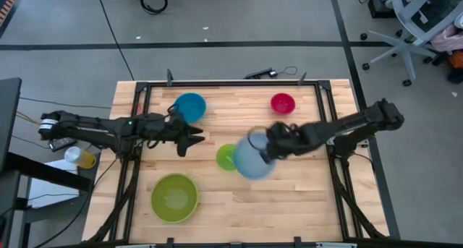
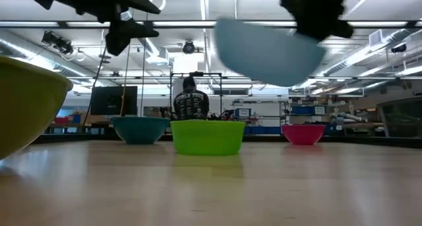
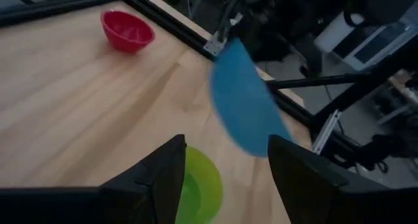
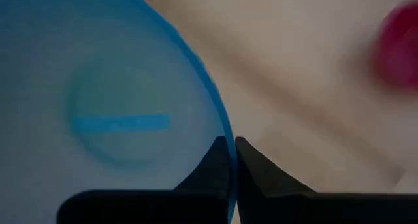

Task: Nest bowls inside each other
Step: Stack the light blue bowl on top of the green bowl

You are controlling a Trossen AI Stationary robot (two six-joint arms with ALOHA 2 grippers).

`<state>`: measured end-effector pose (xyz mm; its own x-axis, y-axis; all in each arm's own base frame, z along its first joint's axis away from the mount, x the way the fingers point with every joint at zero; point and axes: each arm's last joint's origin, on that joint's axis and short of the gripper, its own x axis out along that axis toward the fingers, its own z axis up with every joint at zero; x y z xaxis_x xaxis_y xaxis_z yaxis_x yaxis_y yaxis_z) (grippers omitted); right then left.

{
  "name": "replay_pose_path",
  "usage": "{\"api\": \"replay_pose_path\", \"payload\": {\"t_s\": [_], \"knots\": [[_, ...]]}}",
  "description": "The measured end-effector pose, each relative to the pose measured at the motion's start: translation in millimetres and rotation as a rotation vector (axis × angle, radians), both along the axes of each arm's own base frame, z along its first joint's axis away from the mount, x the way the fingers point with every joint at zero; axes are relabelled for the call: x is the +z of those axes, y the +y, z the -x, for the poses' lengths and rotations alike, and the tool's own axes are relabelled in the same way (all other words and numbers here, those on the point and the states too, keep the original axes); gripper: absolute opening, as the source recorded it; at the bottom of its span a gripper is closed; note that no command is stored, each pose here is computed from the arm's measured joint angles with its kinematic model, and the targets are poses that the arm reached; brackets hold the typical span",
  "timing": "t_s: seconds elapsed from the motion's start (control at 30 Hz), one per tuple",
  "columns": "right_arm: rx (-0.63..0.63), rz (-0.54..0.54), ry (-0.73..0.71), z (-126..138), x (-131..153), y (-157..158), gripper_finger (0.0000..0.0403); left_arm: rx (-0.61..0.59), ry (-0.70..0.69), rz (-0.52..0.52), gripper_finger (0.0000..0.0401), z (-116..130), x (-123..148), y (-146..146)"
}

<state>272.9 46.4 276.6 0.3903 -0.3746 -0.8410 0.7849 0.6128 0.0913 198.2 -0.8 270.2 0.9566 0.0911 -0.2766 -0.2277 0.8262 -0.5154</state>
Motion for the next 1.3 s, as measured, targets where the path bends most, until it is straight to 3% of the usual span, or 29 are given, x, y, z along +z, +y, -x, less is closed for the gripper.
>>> {"api": "replay_pose_path", "payload": {"t_s": [0.2,0.4,0.53,0.8,0.9,1.03,1.17,1.23,1.3], "knots": [[-0.142,0.168,0.028,-46,-1,-40,0.0011,0.119,0.05,-0.117,0.0219,-16,23,8],[-0.196,0.297,0.03,-88,-3,-66,0.0013,0.308,0.275,-0.293,0.0219,-33,34,18],[-0.12,0.357,0.03,-111,6,-74,0.0019,0.398,0.375,-0.34,0.0219,-43,31,26],[-0.019,0.431,-0.029,-130,32,-75,0.002,0.421,0.475,-0.371,0.0199,-51,20,39],[0.012,0.396,-0.061,-129,44,-76,0.0039,0.447,0.498,-0.343,0.0143,-45,20,42],[0.091,0.244,-0.166,-123,63,-77,0.0077,0.432,0.53,-0.315,0.0028,-29,26,43],[0.186,0.131,-0.281,-118,82,-79,0.0119,0.323,0.573,-0.231,0.0017,-10,31,42],[0.249,0.121,-0.333,-112,95,-78,0.0138,0.211,0.704,-0.207,0.0017,7,24,39],[0.31,0.117,-0.475,-108,117,-78,0.0153,0.102,0.764,-0.158,0.0016,17,21,34]]}}
